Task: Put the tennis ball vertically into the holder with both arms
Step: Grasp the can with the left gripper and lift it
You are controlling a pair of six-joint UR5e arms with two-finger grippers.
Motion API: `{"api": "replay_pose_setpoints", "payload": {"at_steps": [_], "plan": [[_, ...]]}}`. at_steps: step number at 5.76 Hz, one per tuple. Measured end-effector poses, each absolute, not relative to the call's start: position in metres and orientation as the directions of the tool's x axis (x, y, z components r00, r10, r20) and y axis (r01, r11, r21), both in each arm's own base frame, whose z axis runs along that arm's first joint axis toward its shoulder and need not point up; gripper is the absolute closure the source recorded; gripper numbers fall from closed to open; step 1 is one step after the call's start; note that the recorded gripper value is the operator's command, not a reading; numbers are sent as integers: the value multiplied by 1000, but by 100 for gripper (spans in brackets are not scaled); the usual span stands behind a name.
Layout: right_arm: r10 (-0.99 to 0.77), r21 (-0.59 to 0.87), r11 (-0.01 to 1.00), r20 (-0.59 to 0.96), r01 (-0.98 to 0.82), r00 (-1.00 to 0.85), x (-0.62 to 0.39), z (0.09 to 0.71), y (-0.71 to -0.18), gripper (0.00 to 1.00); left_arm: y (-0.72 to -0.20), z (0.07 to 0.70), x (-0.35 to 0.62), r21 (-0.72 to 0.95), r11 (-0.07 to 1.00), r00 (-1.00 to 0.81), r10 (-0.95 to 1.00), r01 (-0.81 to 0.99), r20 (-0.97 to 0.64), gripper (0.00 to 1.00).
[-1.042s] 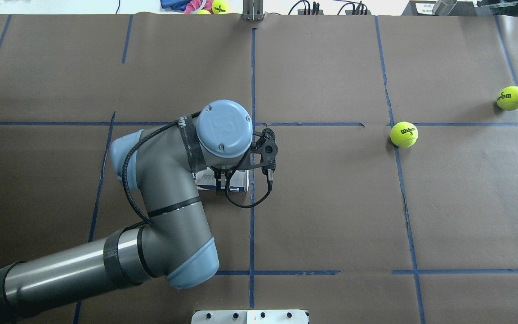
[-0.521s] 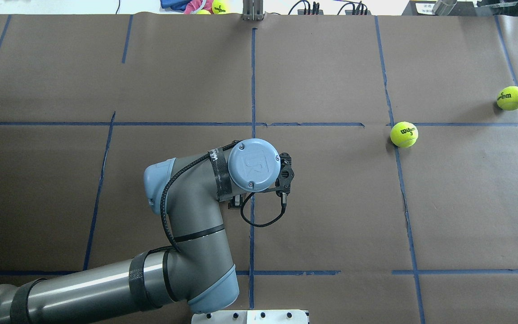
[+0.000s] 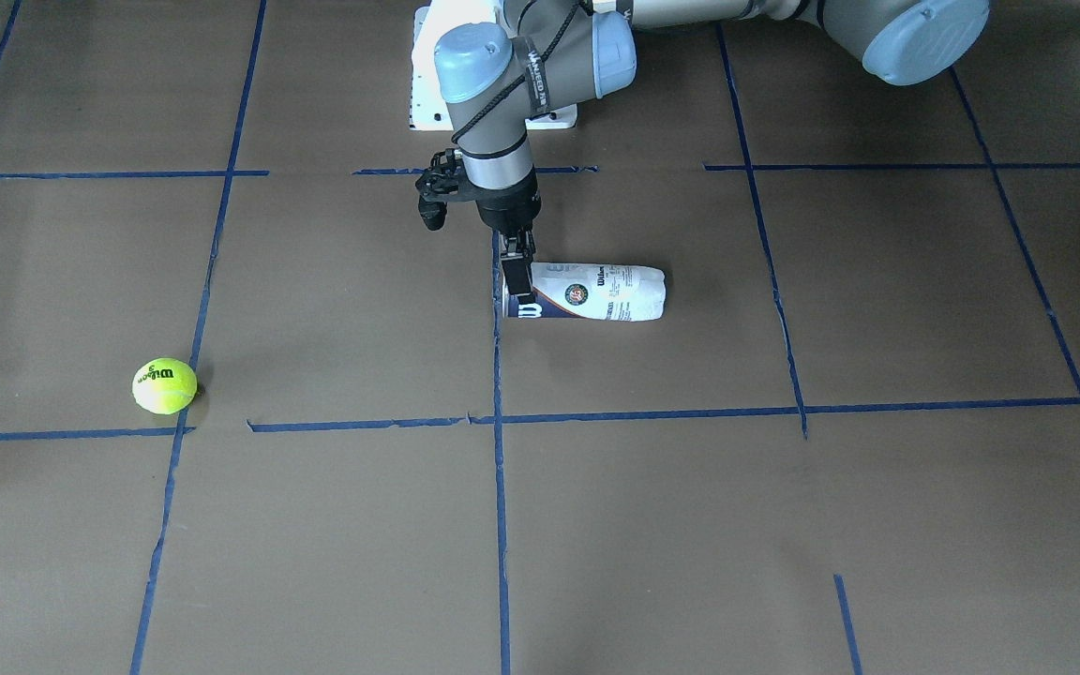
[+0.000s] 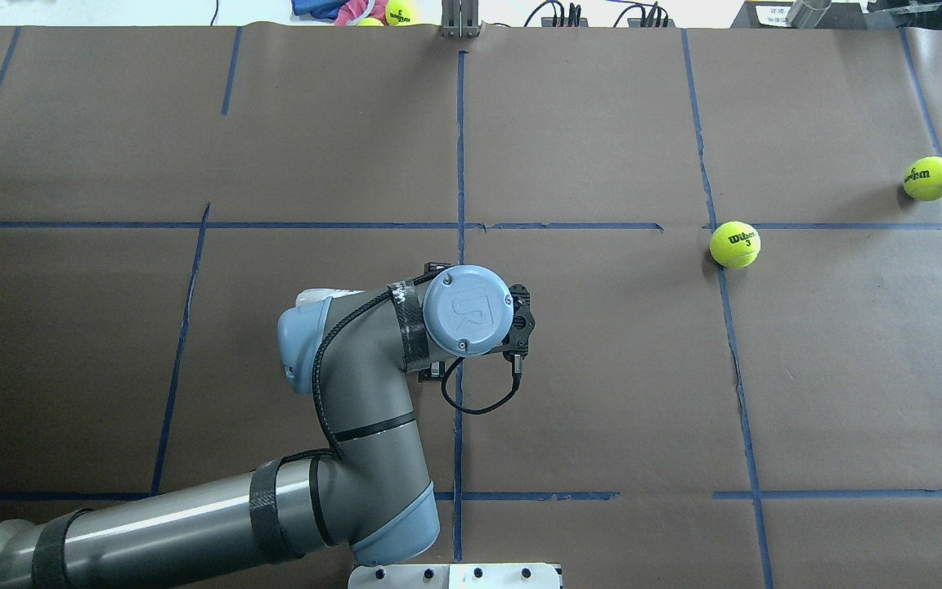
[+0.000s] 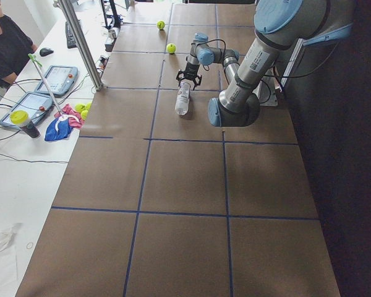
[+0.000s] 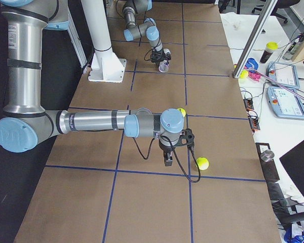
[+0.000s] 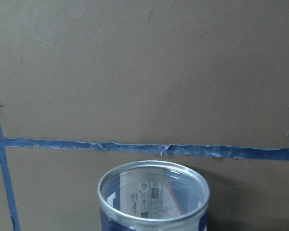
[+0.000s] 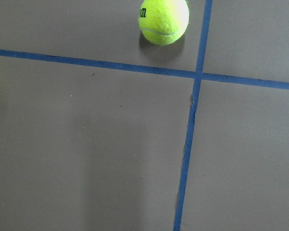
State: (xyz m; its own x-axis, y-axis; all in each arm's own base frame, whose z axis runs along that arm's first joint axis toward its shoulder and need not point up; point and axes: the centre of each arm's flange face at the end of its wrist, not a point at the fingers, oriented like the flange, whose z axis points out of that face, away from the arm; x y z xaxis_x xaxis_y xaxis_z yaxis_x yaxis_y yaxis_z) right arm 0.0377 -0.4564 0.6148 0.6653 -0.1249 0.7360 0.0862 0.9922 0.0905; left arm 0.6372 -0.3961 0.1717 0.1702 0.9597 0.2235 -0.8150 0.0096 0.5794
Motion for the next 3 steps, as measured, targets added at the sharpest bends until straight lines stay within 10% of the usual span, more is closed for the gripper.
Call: {"api": "replay_pose_setpoints", "payload": {"at_steps": [3], "plan": [[-122, 88, 993, 736, 85, 666, 38, 616, -456, 0, -403, 186, 650, 583, 10, 185, 952, -813, 242, 1]]}}
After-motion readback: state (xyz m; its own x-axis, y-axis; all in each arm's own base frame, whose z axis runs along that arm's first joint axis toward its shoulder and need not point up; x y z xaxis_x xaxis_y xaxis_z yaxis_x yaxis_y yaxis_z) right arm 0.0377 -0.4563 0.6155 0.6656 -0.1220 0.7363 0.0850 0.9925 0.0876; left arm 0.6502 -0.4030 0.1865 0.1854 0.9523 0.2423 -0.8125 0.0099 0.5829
